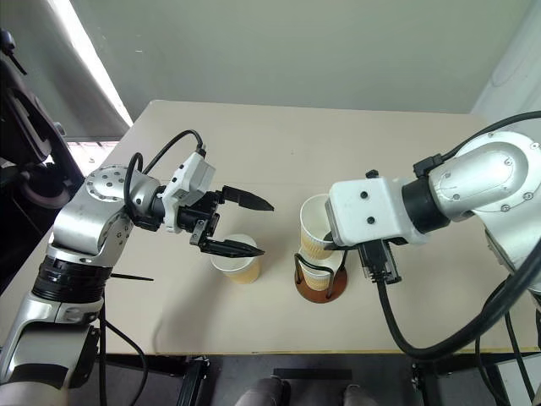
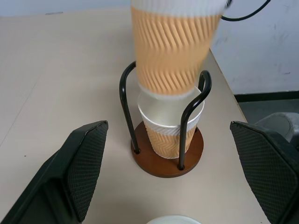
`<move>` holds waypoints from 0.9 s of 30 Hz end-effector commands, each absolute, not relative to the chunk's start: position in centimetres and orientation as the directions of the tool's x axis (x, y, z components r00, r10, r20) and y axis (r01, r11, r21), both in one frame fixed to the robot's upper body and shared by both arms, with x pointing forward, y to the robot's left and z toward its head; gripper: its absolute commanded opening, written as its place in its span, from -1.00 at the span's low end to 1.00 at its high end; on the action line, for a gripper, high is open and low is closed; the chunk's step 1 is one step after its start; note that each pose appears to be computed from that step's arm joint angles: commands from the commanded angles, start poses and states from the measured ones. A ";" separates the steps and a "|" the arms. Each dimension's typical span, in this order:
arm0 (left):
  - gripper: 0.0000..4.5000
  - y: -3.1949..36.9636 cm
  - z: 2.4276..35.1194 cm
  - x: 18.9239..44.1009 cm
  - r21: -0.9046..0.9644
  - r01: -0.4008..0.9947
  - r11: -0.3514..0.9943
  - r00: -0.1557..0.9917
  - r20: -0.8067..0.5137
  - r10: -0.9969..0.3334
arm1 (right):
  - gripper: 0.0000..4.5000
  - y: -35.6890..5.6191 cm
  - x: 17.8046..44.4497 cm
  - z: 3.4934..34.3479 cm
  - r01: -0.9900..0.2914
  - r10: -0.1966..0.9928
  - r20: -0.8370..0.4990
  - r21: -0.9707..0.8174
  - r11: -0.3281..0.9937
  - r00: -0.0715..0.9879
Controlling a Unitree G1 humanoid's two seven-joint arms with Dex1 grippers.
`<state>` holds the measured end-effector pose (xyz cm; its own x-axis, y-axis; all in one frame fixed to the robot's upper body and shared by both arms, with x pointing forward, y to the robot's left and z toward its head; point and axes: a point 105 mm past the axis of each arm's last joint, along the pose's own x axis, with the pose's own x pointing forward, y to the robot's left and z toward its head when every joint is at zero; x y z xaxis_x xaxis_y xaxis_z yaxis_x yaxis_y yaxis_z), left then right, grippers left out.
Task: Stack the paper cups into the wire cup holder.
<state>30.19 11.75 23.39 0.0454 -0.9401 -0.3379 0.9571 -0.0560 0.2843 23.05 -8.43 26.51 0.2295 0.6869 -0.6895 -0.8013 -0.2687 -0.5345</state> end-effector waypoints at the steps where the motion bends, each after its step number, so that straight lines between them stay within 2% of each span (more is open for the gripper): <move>1: 1.00 11.7 24.2 29.9 0.326 0.943 -0.064 0.050 -0.330 -0.943 | -0.98 -8.5 23.0 26.3 -0.781 0.677 -0.694 -0.555 -0.287 0.245; 14: 1.00 11.8 24.3 29.9 0.330 0.942 -0.057 0.059 -0.331 -0.942 | -0.98 -8.6 23.5 24.9 -0.778 0.664 -0.707 -0.551 -0.303 0.243; 18: 1.00 11.8 24.3 29.9 0.331 0.942 -0.053 0.063 -0.332 -0.941 | -0.42 -8.2 23.7 25.0 -0.778 0.680 -0.692 -0.557 -0.290 0.242; 24: 1.00 11.8 24.4 30.0 0.334 0.942 -0.038 0.076 -0.323 -0.943 | 0.54 -7.8 24.4 25.7 -0.774 0.715 -0.644 -0.587 -0.236 0.271; 27: 1.00 11.9 24.5 29.8 0.341 0.940 -0.030 0.087 -0.321 -0.943 | 0.54 -7.6 24.9 26.6 -0.778 0.750 -0.590 -0.606 -0.166 0.299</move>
<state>30.16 11.62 23.39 0.0657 -0.9397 -0.3356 0.9542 -0.0392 0.2966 24.74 -7.52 24.75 0.2443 0.7256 -0.6433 -0.8084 -0.2141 -0.5484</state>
